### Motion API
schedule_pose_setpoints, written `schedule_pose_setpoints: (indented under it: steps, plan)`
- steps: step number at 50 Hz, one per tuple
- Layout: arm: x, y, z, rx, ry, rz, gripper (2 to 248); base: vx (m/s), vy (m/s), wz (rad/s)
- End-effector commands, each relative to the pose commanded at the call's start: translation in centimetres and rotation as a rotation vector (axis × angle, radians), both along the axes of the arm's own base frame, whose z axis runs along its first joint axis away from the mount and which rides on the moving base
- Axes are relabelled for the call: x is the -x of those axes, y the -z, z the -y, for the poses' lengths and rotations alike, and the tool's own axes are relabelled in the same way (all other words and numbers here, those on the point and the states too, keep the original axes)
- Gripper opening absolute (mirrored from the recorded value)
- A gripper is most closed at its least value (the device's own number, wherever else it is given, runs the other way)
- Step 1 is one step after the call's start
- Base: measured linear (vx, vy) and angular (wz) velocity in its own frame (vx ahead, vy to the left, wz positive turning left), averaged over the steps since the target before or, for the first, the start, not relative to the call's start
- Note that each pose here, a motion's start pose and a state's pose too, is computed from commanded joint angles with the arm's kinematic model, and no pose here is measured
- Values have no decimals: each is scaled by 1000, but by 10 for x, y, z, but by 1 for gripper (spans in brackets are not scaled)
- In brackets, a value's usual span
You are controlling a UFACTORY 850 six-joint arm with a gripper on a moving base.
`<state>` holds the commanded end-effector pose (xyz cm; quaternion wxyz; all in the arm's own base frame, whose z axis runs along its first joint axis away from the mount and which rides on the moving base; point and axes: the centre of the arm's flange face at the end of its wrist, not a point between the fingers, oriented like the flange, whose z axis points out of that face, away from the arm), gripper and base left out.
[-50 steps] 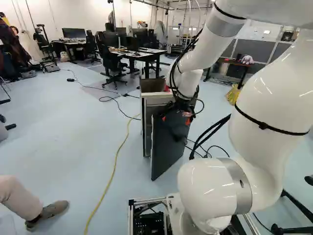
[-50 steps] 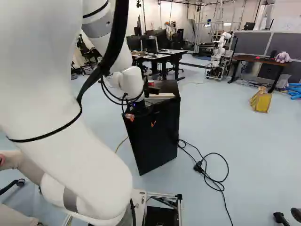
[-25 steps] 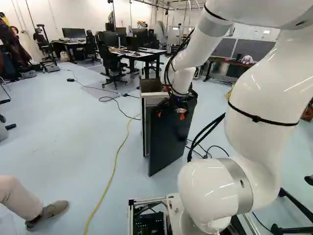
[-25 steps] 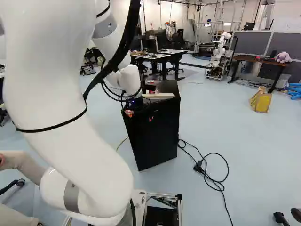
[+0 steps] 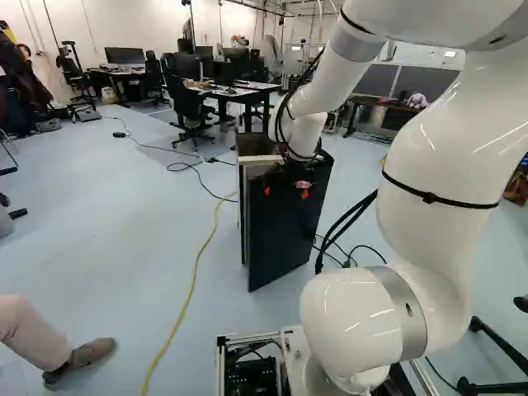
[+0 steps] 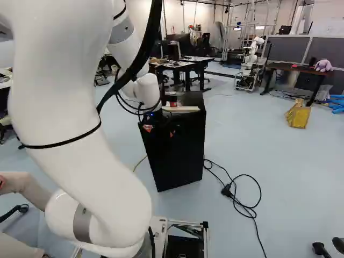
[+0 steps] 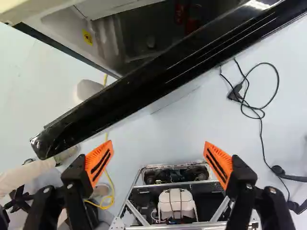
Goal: Grab a drink from the fridge
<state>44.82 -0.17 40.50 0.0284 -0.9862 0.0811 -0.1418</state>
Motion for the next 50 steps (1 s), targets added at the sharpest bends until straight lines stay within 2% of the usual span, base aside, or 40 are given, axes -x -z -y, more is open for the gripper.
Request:
schedule_pose_setpoints:
  steps: [16, 27, 50]
  plan:
    - [-10, 16, 2, 17, -18, -6, 247, 0, 0, 0]
    - [-19, 30, 12, 35, -23, -4, 247, 0, 0, 0]
    - [-40, 56, 41, 84, -39, 59, 247, 0, 0, 0]
